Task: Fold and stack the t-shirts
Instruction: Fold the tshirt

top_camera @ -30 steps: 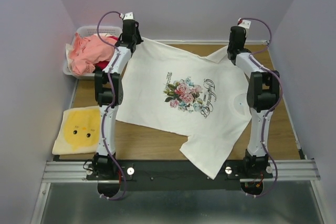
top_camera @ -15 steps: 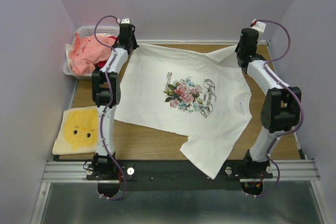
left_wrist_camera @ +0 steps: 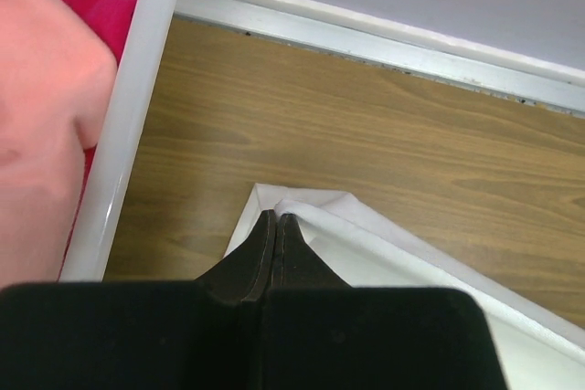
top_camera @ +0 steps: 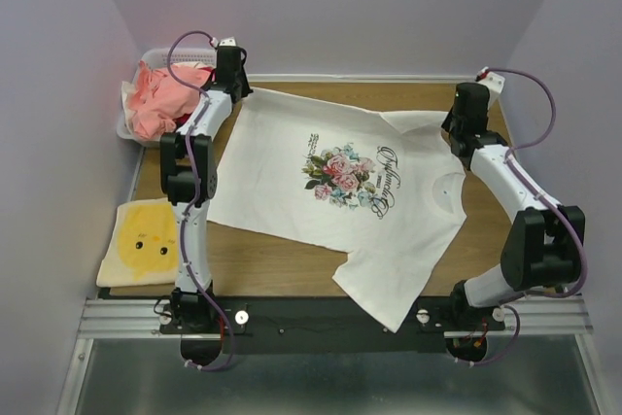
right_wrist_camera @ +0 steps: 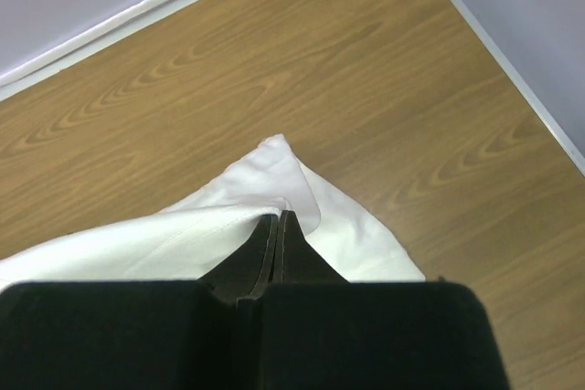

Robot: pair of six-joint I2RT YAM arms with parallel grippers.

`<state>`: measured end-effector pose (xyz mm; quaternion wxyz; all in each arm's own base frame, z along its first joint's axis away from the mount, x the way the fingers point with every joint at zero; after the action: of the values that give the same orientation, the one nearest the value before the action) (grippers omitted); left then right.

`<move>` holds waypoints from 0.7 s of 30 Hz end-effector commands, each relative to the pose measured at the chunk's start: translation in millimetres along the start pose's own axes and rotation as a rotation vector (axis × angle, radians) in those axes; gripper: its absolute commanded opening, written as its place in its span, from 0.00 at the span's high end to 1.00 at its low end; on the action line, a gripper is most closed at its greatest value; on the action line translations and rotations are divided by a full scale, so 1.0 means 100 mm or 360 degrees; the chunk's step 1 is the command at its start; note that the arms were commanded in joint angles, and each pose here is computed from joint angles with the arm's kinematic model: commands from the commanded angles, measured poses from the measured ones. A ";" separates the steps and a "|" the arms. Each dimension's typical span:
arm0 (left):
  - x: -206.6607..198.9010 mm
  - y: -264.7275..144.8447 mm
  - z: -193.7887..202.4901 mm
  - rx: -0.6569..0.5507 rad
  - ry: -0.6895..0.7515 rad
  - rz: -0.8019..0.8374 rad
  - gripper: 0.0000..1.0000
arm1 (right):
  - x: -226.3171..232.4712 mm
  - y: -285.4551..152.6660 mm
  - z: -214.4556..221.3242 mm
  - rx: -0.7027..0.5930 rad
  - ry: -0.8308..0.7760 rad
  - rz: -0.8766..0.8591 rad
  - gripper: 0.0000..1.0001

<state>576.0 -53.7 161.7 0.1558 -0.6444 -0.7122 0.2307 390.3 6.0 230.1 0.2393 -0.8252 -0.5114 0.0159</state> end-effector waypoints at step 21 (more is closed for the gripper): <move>0.15 -0.65 0.61 0.0225 -0.0073 -0.0090 1.00 | -0.46 -0.62 0.57 0.0324 0.0107 0.0013 0.99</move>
<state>492.5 -50.0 120.9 0.2165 -0.6092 -0.7001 0.3031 319.3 9.9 204.5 0.3088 -0.8053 -0.5049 0.0348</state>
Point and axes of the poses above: each gripper's point midway between its finger pads, its own y axis out along the fingers, its own x axis along the line the jaws close on, z = x × y, the point moved 8 cm from there along -y, back along the fingers, and after that the axes turned 7 degrees about y, right-handed, at the moved point
